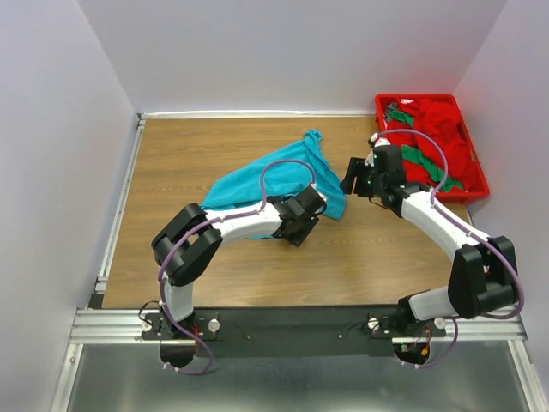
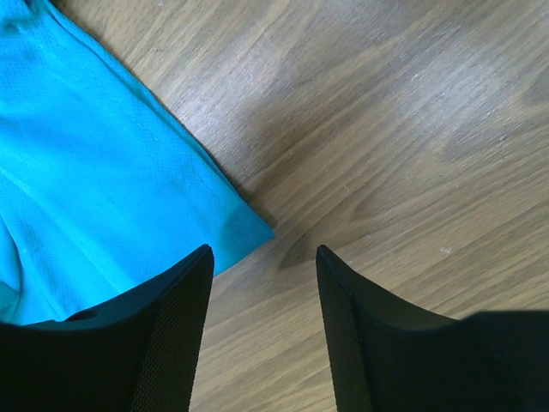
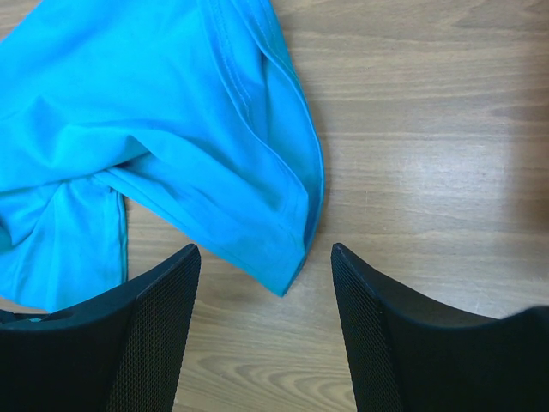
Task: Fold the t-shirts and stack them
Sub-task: Flatten the tshirt out
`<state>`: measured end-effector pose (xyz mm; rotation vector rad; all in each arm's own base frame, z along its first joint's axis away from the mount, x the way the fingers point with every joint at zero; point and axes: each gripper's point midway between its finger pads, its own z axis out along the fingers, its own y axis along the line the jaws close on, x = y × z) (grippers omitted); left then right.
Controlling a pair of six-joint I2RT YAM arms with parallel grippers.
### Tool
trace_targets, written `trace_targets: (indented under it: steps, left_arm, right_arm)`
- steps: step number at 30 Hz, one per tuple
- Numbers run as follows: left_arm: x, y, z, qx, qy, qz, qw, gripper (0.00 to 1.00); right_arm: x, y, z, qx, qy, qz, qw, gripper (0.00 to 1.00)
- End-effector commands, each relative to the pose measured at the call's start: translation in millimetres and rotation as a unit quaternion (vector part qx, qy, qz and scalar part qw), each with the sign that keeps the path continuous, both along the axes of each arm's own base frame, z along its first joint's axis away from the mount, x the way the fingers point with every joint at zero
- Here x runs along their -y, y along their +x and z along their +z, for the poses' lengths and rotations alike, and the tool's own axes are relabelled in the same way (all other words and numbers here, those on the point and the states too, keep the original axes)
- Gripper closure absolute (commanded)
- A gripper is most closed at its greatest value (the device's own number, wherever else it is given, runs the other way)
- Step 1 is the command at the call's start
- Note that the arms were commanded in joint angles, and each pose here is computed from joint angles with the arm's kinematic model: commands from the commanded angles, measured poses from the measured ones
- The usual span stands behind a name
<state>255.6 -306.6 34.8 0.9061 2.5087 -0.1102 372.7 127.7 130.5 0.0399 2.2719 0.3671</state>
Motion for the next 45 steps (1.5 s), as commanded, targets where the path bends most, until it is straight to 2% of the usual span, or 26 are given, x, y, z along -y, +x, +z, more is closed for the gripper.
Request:
trace_targets:
  steps: [1, 11, 22, 24, 27, 28, 30, 31, 33, 37, 40, 45]
  left_arm:
    - [4.0, 4.2, -3.9, -0.011, -0.012, -0.012, 1.0, 0.42]
    - [1.8, 9.6, -9.5, -0.028, -0.035, -0.015, 0.999, 0.42]
    - [-17.0, 1.9, -29.7, -0.049, -0.014, -0.004, 0.999, 0.42]
    - [-20.7, 0.5, -33.2, -0.052, -0.005, -0.003, 0.999, 0.45]
    - [-23.2, -2.3, -38.8, -0.059, 0.002, -0.004, 0.998, 0.57]
    - [-24.6, -3.3, -40.3, -0.061, 0.005, -0.005, 0.998, 0.67]
    - [-26.7, -4.0, -40.3, -0.06, 0.008, -0.005, 0.998, 0.76]
    - [-27.7, -4.1, -40.1, -0.059, 0.009, -0.005, 0.998, 0.88]
    - [-32.4, -2.8, -35.0, -0.05, 0.015, -0.003, 0.999, 0.99]
    - [-49.1, 6.1, -14.4, -0.02, 0.02, 0.026, 0.999, 1.0]
    - [-56.1, 13.0, 9.1, 0.003, -0.004, 0.045, 0.999, 1.0]
    - [-59.9, 20.5, 32.6, 0.025, -0.025, 0.054, 0.998, 1.0]
  right_arm:
    - [1.0, -9.1, -3.1, -0.009, 0.003, 0.006, 1.0, 0.3]
    - [-2.9, -15.9, -8.1, -0.019, 0.013, 0.017, 1.0, 0.3]
    - [-5.1, -18.7, -6.7, -0.019, 0.02, 0.023, 0.999, 0.3]
    - [-7.0, -19.0, -7.3, -0.02, 0.02, 0.029, 0.999, 0.3]
    - [-8.4, -20.2, -9.4, -0.023, 0.019, 0.038, 0.999, 0.3]
    - [-8.6, -20.8, -10.0, -0.022, 0.016, 0.043, 0.999, 0.3]
    - [-11.5, -22.8, -9.9, -0.021, 0.016, 0.057, 0.998, 0.3]
    - [-13.4, -24.1, -9.6, -0.02, 0.014, 0.069, 0.997, 0.3]
    - [-21.3, -29.7, -11.7, -0.025, 0.001, 0.096, 0.995, 0.3]
    - [-32.1, -42.1, -31.2, -0.057, -0.047, 0.122, 0.99, 0.3]
    - [-35.8, -49.9, -47.8, -0.08, -0.061, 0.131, 0.986, 0.3]
    - [-49.5, -52.6, -73.3, -0.099, -0.117, 0.166, 0.974, 0.35]
